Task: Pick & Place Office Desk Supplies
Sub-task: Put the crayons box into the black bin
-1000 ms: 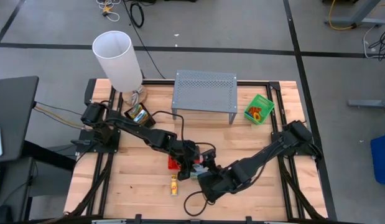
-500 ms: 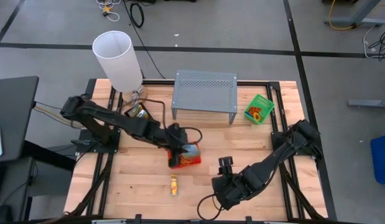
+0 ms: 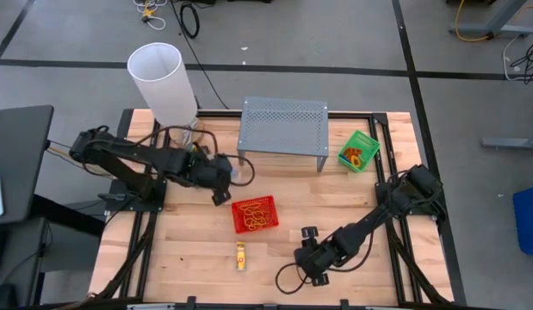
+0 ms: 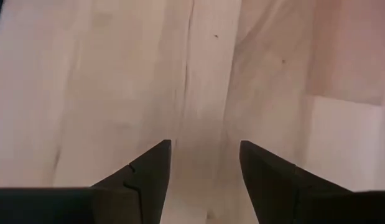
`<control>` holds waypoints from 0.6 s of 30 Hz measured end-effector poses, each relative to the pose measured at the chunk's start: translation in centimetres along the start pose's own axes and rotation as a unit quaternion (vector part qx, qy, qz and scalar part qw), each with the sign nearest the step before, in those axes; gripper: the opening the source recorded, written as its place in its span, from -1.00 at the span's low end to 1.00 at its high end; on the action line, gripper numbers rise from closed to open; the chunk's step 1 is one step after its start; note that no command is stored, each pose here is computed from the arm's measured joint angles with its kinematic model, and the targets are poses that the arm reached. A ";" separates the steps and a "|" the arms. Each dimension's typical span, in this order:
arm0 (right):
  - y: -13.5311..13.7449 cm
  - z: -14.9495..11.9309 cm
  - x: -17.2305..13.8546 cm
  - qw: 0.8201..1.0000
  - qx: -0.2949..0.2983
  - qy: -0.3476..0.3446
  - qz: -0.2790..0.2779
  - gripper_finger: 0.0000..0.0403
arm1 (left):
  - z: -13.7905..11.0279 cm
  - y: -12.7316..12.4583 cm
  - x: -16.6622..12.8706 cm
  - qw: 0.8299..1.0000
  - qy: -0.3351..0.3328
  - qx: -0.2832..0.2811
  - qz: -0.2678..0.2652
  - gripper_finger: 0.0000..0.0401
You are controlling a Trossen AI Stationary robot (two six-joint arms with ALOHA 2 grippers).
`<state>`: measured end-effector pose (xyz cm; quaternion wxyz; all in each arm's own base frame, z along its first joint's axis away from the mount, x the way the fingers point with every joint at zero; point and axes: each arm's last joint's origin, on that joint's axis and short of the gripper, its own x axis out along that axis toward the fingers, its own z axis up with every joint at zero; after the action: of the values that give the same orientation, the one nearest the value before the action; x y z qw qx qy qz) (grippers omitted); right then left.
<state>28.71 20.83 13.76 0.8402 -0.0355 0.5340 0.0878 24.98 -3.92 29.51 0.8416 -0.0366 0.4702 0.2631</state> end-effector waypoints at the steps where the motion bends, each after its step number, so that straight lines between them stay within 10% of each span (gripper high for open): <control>1: -0.2 -0.3 0.3 1.000 0.003 -0.005 0.002 -0.01 | -0.2 0.4 0.2 1.000 0.010 -0.008 0.021 -0.54; 18: 0.3 -1.5 0.9 0.999 -0.043 -0.028 0.011 -0.01 | -3.2 4.2 4.6 0.978 0.120 -0.095 0.144 -0.54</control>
<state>27.70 21.00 12.34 0.8517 -0.0637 0.5059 0.1210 22.43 0.60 24.82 0.7250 -0.0793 0.5411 0.4187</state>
